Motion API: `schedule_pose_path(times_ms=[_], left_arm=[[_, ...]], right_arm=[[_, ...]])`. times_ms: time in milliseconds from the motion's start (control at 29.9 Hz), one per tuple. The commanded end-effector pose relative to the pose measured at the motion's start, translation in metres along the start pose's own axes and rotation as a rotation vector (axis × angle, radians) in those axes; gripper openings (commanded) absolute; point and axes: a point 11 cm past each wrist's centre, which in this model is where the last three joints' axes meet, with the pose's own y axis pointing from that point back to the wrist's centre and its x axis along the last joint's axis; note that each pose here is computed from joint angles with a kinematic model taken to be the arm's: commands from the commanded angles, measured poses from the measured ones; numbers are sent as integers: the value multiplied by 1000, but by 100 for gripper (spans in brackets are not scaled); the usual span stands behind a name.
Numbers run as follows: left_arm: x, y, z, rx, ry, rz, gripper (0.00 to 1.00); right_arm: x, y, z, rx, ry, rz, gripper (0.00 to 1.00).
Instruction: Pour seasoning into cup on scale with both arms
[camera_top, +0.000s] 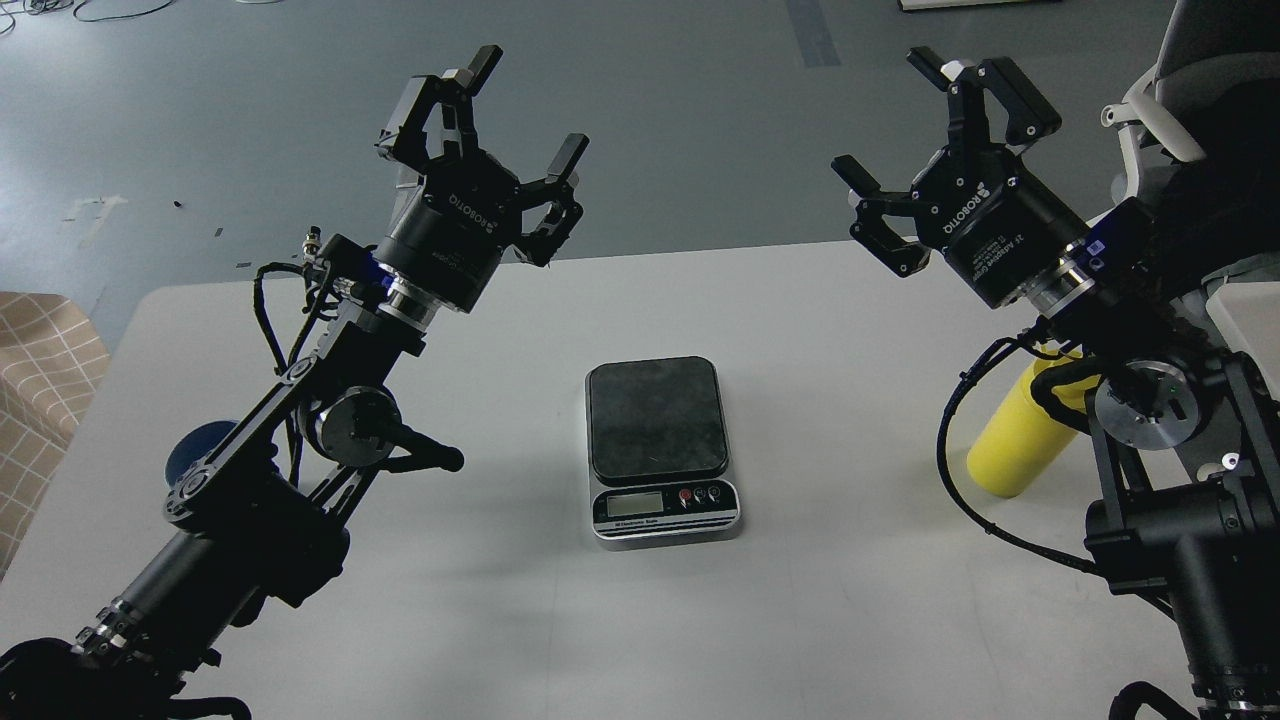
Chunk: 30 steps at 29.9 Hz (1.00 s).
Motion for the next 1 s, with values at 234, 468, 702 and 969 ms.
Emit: schedule_pose_path(times_ms=[234, 468, 702, 969], left_arm=[[-1, 1, -4, 6, 8, 1, 99], [-2, 1, -4, 4, 11, 1, 99], [-3, 0, -5, 0, 17, -2, 99], [-2, 0, -3, -13, 12, 8, 99]], right_arm=[[1, 1, 1, -1, -2, 4, 100], [2, 2, 2, -2, -4, 9, 100], [2, 3, 0, 4, -3, 8, 100], [2, 4, 1, 2, -6, 10, 100]])
